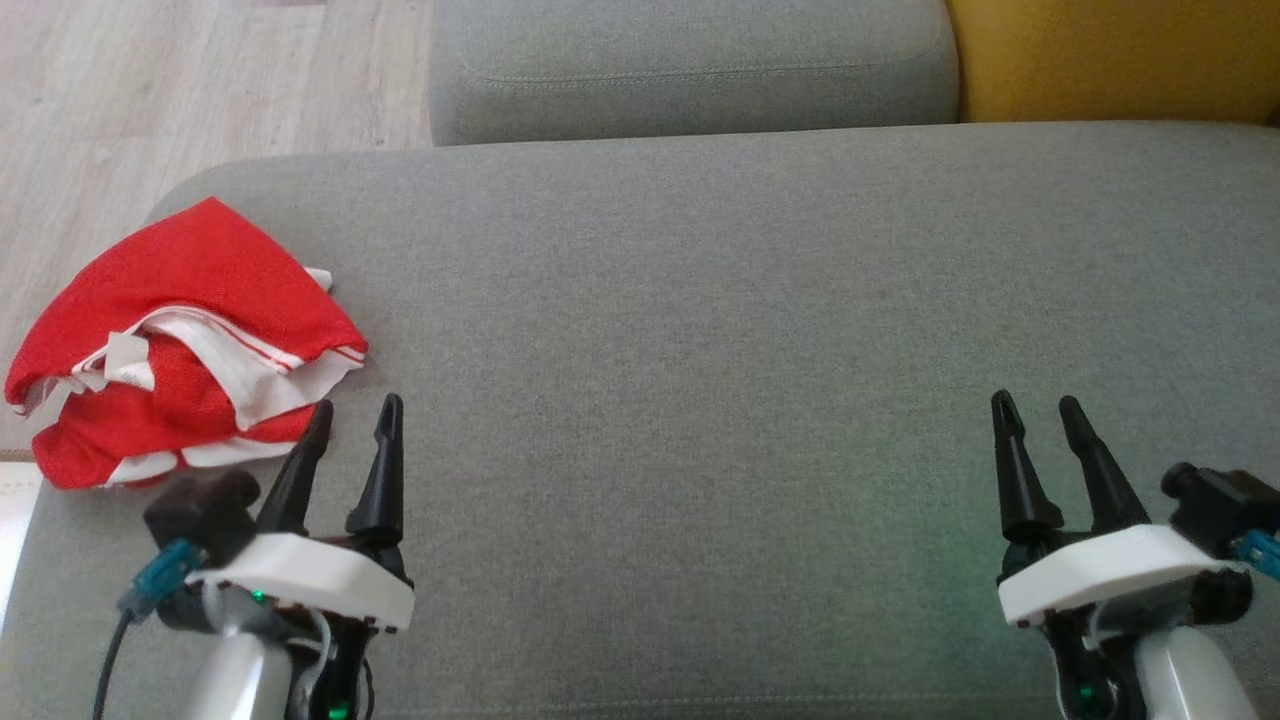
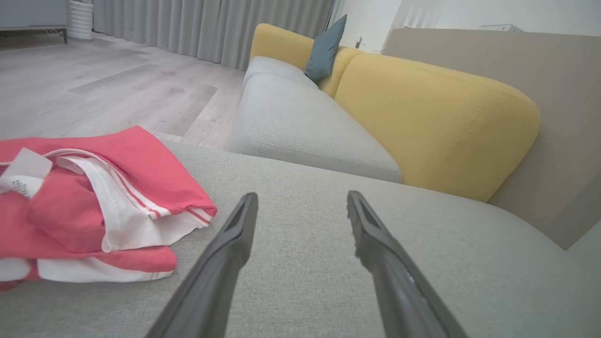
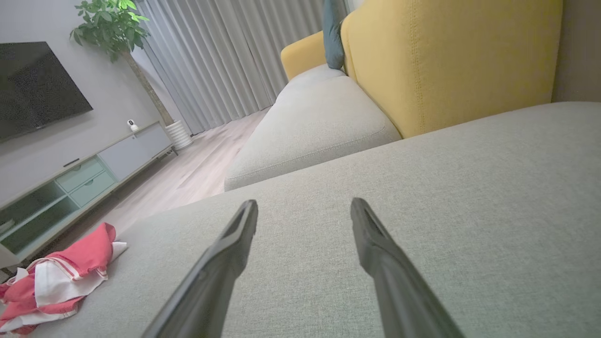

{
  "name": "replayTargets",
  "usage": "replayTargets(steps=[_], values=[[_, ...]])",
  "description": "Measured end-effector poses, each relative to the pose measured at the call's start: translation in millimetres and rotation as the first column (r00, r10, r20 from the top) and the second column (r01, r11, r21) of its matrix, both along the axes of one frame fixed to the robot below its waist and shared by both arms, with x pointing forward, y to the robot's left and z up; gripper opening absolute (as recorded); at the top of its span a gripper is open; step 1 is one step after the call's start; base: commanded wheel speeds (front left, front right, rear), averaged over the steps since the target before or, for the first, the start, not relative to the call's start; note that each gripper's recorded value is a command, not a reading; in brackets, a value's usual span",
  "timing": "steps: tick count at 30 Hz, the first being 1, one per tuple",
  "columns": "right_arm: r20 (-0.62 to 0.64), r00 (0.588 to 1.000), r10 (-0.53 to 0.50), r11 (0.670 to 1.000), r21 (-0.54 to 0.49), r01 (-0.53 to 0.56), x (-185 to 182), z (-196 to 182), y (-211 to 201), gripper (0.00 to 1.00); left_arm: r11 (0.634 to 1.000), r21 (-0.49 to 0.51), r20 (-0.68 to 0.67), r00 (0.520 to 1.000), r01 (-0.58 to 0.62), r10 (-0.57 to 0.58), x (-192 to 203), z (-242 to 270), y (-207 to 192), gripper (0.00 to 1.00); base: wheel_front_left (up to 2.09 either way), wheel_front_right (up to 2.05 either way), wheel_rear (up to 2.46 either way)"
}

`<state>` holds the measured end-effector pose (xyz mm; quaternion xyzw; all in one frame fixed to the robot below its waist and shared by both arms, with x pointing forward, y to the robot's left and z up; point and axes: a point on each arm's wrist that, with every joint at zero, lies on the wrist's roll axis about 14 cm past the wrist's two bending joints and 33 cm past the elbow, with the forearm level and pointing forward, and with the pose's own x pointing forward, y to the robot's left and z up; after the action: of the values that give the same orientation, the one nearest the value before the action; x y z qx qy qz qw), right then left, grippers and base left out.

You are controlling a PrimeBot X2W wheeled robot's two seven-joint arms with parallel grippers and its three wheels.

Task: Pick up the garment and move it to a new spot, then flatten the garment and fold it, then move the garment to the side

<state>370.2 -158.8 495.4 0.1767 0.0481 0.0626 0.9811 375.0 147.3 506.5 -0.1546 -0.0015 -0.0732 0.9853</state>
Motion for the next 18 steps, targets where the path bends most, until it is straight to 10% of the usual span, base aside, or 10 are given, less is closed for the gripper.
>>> replayTargets(steps=[18], values=[[0.023, 0.999, 0.036, 0.98, -0.195, -0.031, -3.9, -2.0, 6.8, 1.0, 0.981, 0.193, 0.036, 0.999, 0.019, -0.026, -3.7, -5.4, -7.2, 1.0, 0.0, 0.0, 0.0]])
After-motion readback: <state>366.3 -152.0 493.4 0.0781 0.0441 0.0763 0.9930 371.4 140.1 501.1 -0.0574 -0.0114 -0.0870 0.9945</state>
